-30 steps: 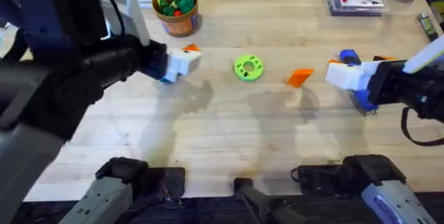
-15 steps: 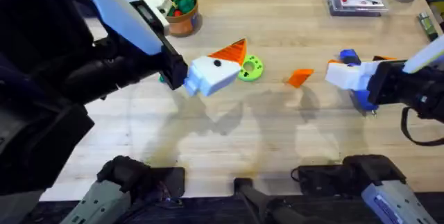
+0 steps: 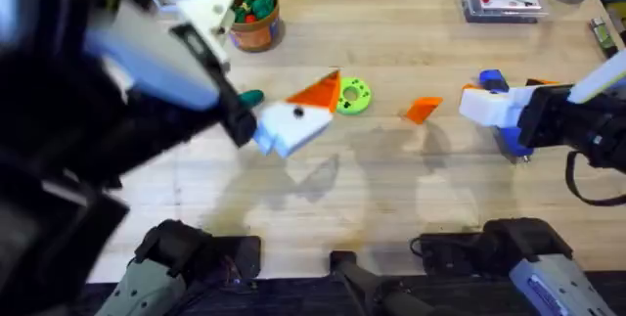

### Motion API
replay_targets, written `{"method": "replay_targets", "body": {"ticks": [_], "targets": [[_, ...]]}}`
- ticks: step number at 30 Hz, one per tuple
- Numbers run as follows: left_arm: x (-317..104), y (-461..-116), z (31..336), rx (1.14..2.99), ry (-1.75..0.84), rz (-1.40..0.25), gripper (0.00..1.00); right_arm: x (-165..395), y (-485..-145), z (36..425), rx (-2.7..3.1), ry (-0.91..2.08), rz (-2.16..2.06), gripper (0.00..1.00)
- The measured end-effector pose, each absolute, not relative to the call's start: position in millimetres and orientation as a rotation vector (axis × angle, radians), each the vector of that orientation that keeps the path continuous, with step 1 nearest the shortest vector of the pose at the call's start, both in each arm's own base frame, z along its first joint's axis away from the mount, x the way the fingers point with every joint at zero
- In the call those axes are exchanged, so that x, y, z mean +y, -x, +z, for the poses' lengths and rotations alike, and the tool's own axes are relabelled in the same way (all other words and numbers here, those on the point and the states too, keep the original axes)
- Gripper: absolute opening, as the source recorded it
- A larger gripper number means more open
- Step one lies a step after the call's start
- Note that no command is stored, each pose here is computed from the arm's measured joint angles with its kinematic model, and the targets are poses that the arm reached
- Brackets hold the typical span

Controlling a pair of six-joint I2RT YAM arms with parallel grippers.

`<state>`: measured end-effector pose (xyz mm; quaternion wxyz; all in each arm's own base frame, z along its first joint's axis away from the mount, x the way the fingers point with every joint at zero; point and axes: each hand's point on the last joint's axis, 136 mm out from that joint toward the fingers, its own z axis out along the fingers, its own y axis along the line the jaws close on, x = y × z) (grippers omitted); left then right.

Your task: Pick up the gripper from the table and insert it into the empty holder that is missing its gripper. Then pick up a screw, insert it into the mounting hole, and use the screwdriver to tighten it. Finally, clean up the table by picking up the vegetable and placing it into the bucket.

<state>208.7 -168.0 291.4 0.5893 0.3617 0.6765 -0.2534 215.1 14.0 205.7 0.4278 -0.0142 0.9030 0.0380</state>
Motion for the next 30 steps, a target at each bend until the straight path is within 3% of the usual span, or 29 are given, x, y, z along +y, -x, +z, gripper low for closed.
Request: {"method": "replay_targets", "body": {"ticks": [6,12,21,30], "targets": [[-156.4,-188.6,278.7,1.363,-0.794,-0.536,0.985,13.9,-215.1,205.7,2.255,0.036,0.094,0.994],[-153.0,-184.8,236.2,1.284,-0.739,-0.560,0.985,14.0,-215.1,205.9,2.255,0.035,0.095,0.994],[-154.2,-178.6,207.4,1.291,-0.721,-0.616,0.985,13.9,-215.1,205.9,2.255,0.036,0.094,0.994],[-161.3,-171.4,163.7,1.478,-0.766,-0.723,0.985,14.0,-215.1,205.8,2.255,0.036,0.095,0.994]]}}
